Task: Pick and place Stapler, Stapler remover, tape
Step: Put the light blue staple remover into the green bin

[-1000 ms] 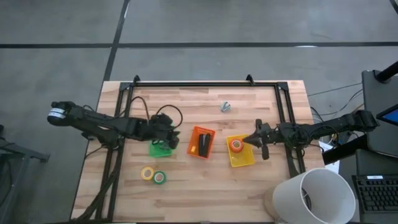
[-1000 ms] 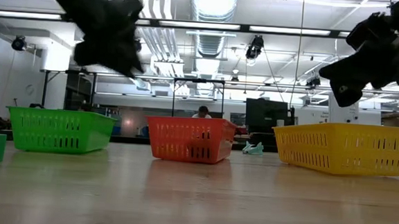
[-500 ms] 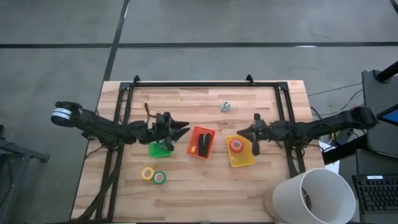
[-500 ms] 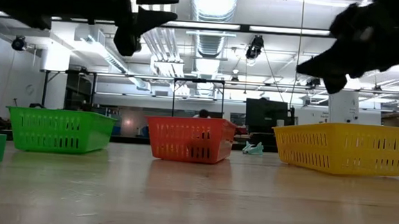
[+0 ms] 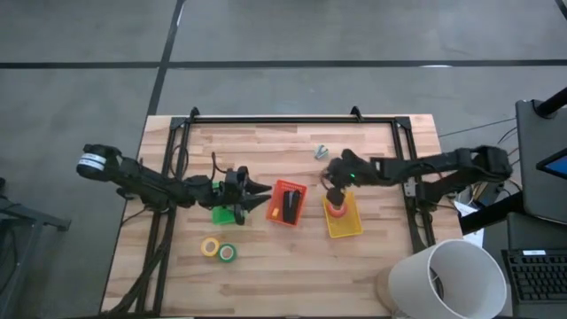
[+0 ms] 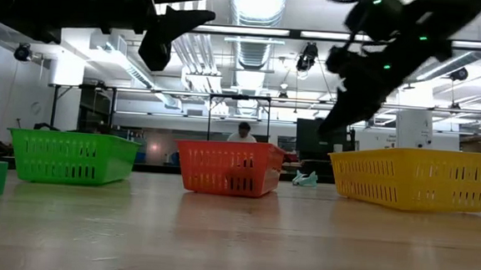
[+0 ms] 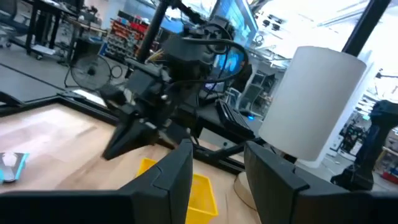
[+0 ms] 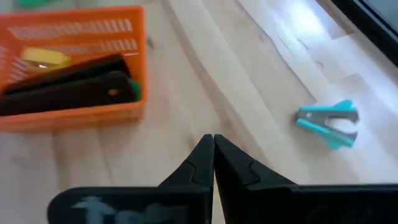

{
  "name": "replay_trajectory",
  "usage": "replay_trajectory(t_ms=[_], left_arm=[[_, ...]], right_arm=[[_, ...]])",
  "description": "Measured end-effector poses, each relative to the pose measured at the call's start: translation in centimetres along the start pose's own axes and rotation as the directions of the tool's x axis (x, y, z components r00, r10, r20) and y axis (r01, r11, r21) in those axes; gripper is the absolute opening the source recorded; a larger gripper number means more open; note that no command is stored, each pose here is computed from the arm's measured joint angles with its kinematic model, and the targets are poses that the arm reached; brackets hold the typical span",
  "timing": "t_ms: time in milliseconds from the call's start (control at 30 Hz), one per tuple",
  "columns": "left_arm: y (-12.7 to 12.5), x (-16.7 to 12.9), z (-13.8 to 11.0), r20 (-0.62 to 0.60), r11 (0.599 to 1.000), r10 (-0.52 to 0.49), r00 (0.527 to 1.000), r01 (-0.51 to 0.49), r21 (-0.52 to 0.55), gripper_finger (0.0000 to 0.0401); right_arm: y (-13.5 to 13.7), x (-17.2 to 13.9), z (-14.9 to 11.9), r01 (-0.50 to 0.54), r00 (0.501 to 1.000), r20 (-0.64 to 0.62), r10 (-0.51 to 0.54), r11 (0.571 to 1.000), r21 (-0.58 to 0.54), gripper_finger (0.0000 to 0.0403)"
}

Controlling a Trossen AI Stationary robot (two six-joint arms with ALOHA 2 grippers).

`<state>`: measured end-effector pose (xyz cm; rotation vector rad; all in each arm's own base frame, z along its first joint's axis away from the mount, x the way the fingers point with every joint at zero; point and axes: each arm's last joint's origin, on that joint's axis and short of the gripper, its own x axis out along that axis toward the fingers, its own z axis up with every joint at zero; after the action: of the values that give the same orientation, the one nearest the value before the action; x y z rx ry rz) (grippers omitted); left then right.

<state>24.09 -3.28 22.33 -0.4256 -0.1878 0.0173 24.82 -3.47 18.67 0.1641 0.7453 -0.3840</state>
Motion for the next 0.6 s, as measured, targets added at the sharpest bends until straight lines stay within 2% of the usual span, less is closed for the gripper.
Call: replay_trajectory(t_ms=[200, 367, 500, 600], left_arm=[[-0.1, 0.0, 0.0, -0.008, 1.000, -0.020, 1.000, 0.020, -0.002, 0.0147], [-0.1, 0.0, 0.0, -0.008, 1.000, -0.018, 1.000, 0.019, 0.010, 0.0147], [-0.1, 0.0, 0.0, -0.006, 1.000, -0.019, 1.000, 0.019, 0.013, 0.0147], [-0.1, 0.0, 0.0, -0.007, 1.000, -0.020, 1.000, 0.020, 0.014, 0.0147]], right_arm=[[-1.0, 1.5, 2.9, 0.032, 0.986, -0.160, -0.053, 0.991, -0.131, 0.0026], [-1.6, 3.6, 3.4, 0.033, 0.951, -0.287, -0.114, 0.961, -0.273, 0.0085], [-2.1, 5.0, 3.7, 0.184, 0.895, -0.317, -0.315, 0.906, -0.380, 0.0143], [-2.2, 5.6, 3.8, 0.194, 0.868, -0.331, -0.370, 0.866, -0.460, 0.0170]])
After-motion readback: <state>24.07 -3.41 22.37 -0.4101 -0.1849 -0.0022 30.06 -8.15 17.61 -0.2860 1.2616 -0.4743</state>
